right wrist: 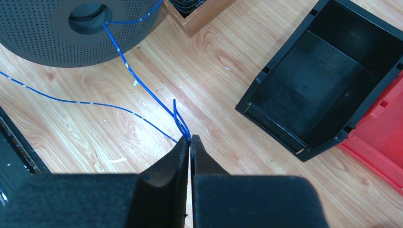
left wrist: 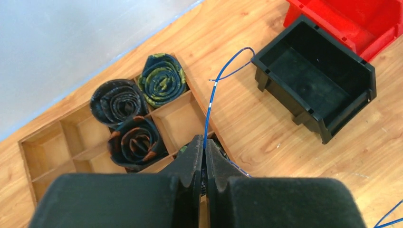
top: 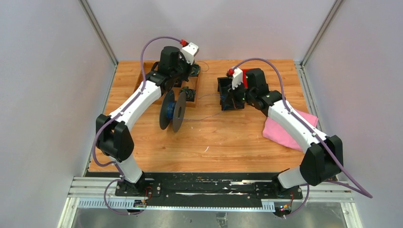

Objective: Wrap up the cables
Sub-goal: Adjust the cable at the center of the board.

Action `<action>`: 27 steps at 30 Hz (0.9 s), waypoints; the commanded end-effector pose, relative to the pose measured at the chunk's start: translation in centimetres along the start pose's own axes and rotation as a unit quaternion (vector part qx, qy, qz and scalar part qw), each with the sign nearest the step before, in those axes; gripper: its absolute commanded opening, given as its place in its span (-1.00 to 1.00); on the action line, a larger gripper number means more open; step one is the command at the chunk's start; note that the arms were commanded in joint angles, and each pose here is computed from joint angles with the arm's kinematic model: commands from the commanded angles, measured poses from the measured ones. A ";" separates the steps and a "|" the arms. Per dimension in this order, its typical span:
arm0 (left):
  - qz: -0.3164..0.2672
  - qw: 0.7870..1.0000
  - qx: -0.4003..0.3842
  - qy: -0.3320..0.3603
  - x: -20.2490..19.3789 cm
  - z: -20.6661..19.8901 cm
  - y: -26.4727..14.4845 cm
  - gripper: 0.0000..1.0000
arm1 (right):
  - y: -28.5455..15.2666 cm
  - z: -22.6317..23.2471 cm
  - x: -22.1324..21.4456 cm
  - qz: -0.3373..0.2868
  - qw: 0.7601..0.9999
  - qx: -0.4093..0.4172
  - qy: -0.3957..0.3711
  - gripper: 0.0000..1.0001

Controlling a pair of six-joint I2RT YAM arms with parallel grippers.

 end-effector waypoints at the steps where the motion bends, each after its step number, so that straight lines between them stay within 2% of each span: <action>1: 0.007 0.999 -0.051 -0.010 -1.3 -1.5 0.8 -0.86 | 0.2 -0.4 -0.2 0.002 1.000 0.006 0.013 -0.99; 7: 0.005 0.996 -0.089 -0.009 -0.9 -2.3 0.9 -0.61 | 0.1 -0.7 0.0 0.001 1.000 -0.010 0.012 -0.99; 11: 0.004 0.998 -0.059 0.004 -0.1 -1.4 0.4 -0.27 | 0.0 -1.1 -0.2 0.008 0.999 -0.030 0.015 -0.99; 15: -0.009 1.000 -0.015 0.018 1.1 -0.1 -0.9 0.19 | 0.0 -1.4 -0.3 0.012 0.999 -0.038 0.016 -0.99; 18: -0.018 0.999 -0.004 0.027 1.9 0.2 -2.5 0.40 | 0.2 -1.5 -0.5 0.017 0.999 -0.043 0.018 -0.99; 22: -0.008 0.998 0.022 0.056 1.7 0.8 -6.1 0.46 | 0.5 -1.5 -0.8 0.022 0.999 -0.039 0.023 -0.99; 27: 0.066 0.992 0.046 0.098 -1.8 1.4 -11.0 0.49 | 0.4 -1.6 -0.5 0.021 0.999 -0.040 0.017 -0.99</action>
Point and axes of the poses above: each gripper's point midway between its finger pads, its own y axis out along the fingers, its own z axis along the line the jaws close on, x = y × z, the point moved 6 cm from there along -y, back along the fingers, and after that the axes turned 1 degree about y, right-handed, at the moved point
